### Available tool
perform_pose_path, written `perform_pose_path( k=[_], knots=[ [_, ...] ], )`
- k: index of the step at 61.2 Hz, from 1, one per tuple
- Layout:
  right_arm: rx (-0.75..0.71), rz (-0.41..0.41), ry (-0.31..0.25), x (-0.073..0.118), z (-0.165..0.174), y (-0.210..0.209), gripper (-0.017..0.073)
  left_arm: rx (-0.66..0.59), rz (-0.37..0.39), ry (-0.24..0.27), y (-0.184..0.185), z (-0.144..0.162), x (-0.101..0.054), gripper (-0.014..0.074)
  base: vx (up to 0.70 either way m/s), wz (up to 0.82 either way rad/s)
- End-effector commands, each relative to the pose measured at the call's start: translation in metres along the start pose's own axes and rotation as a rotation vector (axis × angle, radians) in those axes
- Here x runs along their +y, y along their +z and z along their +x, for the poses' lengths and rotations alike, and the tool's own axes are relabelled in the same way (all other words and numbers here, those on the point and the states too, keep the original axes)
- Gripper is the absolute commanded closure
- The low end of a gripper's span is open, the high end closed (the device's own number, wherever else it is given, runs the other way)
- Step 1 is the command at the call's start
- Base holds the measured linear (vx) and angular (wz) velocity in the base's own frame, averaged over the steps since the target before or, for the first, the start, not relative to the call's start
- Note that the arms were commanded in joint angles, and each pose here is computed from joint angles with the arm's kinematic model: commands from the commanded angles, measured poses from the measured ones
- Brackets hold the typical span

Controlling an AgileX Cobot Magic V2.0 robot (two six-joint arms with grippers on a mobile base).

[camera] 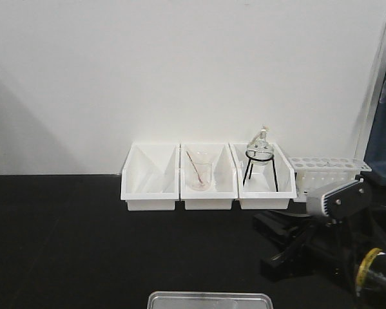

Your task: Move beaker to silver tray on left bench

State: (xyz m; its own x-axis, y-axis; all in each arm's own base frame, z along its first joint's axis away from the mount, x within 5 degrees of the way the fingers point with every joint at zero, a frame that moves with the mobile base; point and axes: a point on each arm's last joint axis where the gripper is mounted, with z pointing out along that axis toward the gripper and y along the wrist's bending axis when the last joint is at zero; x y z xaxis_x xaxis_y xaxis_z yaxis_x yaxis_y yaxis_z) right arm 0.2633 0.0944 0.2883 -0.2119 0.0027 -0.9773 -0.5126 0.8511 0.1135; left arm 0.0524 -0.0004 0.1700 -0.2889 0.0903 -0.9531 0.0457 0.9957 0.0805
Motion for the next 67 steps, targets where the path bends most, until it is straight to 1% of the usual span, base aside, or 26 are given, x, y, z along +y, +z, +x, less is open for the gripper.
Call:
perform_pose_path(
  k=[1,8,17,24,67],
  knots=[
    [-0.041,0.085,-0.023,0.000,-0.024,-0.025,0.0576,-0.063,0.007,-0.002,0.002,-0.001,-0.001,0.0592,0.00,0.00],
    [-0.050,0.124,-0.046,0.004,-0.025,-0.047,0.0575,-0.063,0.007,-0.002,0.002,-0.001,-0.001,0.0592,0.00,0.00],
    [-0.033,0.131,-0.043,0.008,-0.011,-0.062,0.0575,-0.063,0.007,-0.002,0.002,-0.001,-0.001,0.0592,0.00,0.00],
    [-0.006,0.134,-0.039,0.007,-0.002,-0.063,0.0575,-0.063,0.007,-0.002,0.002,-0.001,-0.001,0.0592,0.00,0.00],
    [-0.007,0.132,-0.041,0.007,-0.002,-0.063,0.0573,-0.063,0.007,-0.002,0.002,-0.001,-0.001,0.0592,0.00,0.00]
  ],
)
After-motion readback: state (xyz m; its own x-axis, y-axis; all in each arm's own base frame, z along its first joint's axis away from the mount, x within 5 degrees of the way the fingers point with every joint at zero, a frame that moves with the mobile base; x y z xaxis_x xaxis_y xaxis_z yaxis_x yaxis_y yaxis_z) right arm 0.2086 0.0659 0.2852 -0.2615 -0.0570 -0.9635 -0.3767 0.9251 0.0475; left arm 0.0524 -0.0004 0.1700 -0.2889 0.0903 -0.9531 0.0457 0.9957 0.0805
